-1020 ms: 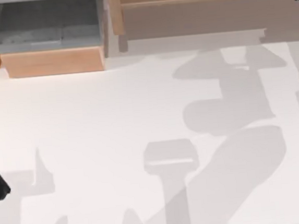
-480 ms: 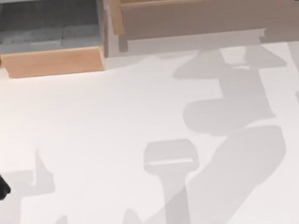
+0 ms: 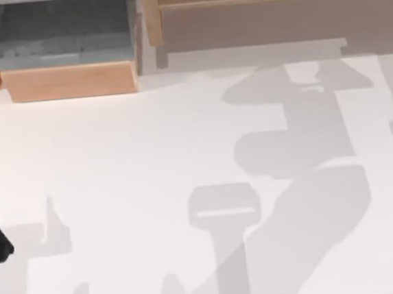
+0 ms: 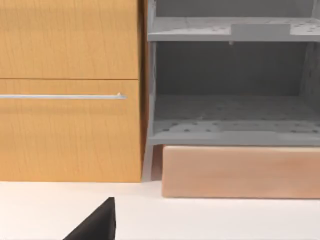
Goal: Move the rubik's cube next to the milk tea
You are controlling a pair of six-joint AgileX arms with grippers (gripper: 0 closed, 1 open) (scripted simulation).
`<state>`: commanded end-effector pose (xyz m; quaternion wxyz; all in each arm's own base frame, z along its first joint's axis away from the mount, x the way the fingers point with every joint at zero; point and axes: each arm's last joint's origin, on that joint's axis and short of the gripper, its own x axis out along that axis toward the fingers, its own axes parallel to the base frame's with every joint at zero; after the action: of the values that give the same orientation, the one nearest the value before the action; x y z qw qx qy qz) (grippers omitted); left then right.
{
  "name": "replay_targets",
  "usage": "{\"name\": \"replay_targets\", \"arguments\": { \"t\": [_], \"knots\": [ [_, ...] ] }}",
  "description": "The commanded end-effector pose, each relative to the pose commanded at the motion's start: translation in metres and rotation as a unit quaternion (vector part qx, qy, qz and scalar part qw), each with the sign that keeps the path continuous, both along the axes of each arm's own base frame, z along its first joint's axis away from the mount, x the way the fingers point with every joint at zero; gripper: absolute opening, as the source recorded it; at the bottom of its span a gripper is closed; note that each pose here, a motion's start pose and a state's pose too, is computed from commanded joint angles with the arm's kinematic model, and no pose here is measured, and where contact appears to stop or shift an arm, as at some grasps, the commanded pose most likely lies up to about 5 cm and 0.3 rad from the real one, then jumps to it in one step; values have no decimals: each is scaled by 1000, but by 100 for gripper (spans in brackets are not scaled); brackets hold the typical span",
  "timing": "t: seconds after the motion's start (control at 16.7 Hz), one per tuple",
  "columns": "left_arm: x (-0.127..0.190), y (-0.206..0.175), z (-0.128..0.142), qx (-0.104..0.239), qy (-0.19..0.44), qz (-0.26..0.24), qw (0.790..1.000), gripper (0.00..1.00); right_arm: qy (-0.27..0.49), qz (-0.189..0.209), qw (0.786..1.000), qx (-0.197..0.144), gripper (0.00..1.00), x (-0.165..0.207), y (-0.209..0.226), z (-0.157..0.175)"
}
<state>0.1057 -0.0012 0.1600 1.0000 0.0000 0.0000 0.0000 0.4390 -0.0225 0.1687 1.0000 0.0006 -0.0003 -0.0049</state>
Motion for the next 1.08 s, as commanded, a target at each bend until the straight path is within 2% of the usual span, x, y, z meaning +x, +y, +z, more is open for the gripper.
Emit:
{"name": "replay_targets", "arguments": {
  "t": [0.36, 0.66, 0.9, 1.08],
  "knots": [
    [0, 0, 0, 0, 0, 0, 1000, 100, 5, -1, 1000, 3, 0, 0, 0, 5],
    [0, 0, 0, 0, 0, 0, 1000, 100, 40, -4, 999, 18, 0, -3, 8, 51],
    [0, 0, 0, 0, 0, 0, 1000, 100, 141, 0, 990, 31, 0, -20, 23, 81],
    [0, 0, 0, 0, 0, 0, 1000, 100, 254, 2, 967, 35, 0, -47, 34, 88]
  ]
}}
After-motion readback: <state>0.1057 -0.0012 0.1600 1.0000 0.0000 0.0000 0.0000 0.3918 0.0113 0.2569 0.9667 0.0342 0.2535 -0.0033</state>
